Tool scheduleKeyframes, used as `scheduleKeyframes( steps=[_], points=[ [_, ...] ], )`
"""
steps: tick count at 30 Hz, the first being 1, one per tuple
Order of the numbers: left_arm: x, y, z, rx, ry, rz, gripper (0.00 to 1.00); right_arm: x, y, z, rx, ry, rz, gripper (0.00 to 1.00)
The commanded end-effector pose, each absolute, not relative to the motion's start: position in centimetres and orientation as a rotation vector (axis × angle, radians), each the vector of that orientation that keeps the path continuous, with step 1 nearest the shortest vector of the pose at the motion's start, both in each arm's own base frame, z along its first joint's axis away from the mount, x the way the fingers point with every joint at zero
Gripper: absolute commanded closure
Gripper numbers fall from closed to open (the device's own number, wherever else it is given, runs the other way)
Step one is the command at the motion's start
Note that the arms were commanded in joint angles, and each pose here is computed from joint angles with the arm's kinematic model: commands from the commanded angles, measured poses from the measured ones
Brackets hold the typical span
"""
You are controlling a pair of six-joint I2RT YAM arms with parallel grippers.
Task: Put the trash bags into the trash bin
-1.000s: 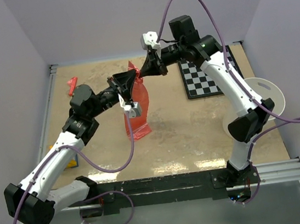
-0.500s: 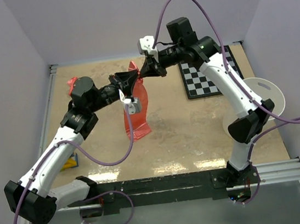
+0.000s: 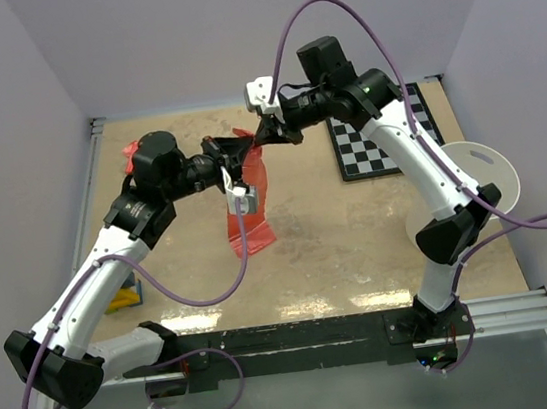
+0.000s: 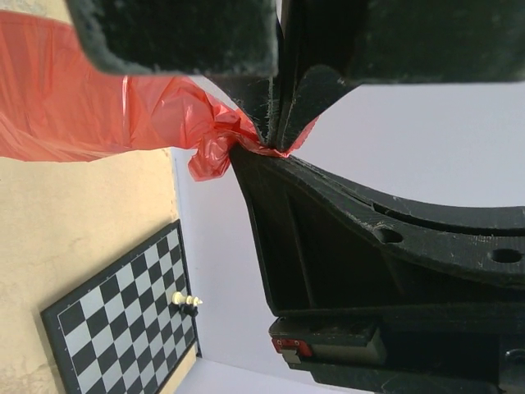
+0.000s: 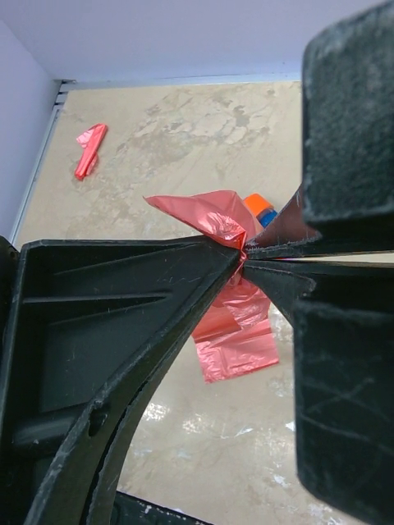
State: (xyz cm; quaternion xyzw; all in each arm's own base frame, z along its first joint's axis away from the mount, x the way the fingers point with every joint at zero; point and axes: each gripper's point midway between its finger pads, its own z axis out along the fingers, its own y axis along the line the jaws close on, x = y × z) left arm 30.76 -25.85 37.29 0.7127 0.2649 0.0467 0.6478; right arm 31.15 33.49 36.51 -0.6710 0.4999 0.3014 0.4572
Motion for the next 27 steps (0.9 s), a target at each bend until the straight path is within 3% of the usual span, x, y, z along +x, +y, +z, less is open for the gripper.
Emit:
scheduleKeyframes(
  steps=[1,12,16,22,27],
  points=[
    [30.0,-26.0,34.7,1.639,0.707,0.000,1.00,29.4,33.1,41.7,-1.624,1.021,0.703,1.00],
    [30.0,-24.1,35.5,1.522,0.701,0.089,1.00,30.5,32.1,41.8,-1.556,1.083,0.760,1.00],
    [30.5,-23.8,38.4,1.399,0.689,0.110,1.00,30.7,32.2,41.5,-1.552,1.099,0.756,1.00],
    [31.4,-22.4,43.8,1.101,0.795,-0.001,0.67,30.2,32.5,40.0,-1.564,1.147,0.842,1.00],
    [32.3,-21.3,43.3,1.114,0.853,0.022,0.53,30.2,32.5,39.9,-1.567,1.156,0.834,1.00]
  ],
)
